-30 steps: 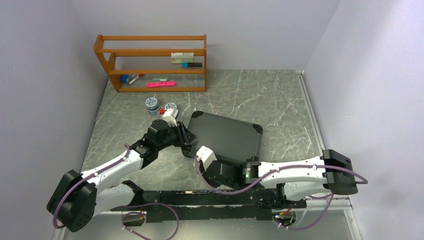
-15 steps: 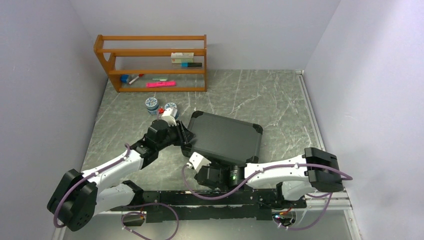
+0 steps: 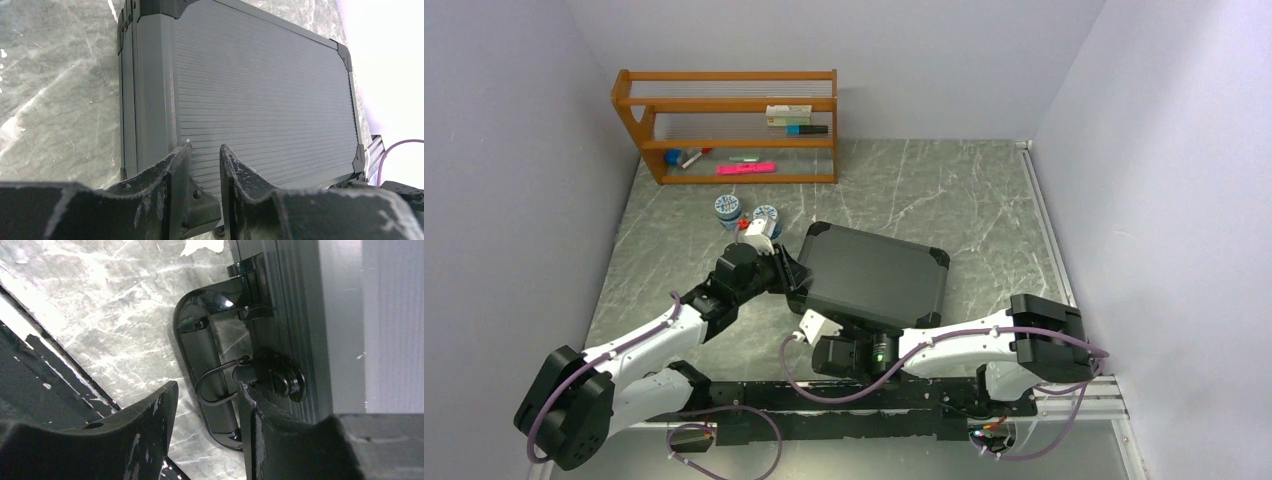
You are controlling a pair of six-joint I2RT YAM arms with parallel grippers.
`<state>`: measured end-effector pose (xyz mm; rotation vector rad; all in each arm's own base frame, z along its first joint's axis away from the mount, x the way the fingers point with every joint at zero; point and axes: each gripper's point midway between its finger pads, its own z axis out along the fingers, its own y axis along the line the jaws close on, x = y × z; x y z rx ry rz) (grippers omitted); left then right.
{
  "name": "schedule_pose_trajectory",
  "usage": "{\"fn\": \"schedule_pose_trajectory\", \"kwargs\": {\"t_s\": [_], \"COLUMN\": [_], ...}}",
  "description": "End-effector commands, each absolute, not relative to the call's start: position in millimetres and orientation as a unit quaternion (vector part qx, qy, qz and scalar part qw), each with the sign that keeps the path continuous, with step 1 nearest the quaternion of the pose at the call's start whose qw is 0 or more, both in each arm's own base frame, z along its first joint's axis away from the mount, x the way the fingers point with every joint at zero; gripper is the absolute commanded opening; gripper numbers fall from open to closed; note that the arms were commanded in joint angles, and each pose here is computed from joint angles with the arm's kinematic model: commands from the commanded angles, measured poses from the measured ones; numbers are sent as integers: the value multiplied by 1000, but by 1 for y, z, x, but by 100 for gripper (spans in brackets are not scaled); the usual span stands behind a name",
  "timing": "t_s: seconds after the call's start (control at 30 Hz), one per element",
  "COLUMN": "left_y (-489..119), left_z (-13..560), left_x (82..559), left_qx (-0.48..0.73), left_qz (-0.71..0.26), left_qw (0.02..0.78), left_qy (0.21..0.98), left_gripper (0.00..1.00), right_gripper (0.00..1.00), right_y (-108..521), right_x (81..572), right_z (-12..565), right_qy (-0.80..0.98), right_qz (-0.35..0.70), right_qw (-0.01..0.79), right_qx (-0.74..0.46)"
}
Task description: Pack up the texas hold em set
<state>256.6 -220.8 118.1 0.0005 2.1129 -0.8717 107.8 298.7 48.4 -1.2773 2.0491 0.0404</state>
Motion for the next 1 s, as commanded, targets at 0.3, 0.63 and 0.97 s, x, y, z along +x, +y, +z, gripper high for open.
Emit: {"fn": "schedule_pose_trajectory", "kwargs": {"t_s": [0.3, 0.63, 0.97], "left_y": [-179, -174, -178], "left_z": [29, 26, 26], "left_x": [214, 209, 209], "left_qx": [4, -2, 1], "left_qz": [-227, -216, -224], "left_qw": [293, 282, 277], "left_qy": [929, 935, 935], "left_gripper": [37, 37, 37], "right_gripper": [43, 32, 28], "right_y": [298, 290, 278], "right_x": [124, 142, 168], "right_z": [42, 82, 114], "right_qy": [783, 798, 824], "right_qz": [-47, -71, -56], "right_qw": [372, 422, 457], "right_qx": [-496, -425, -331]}}
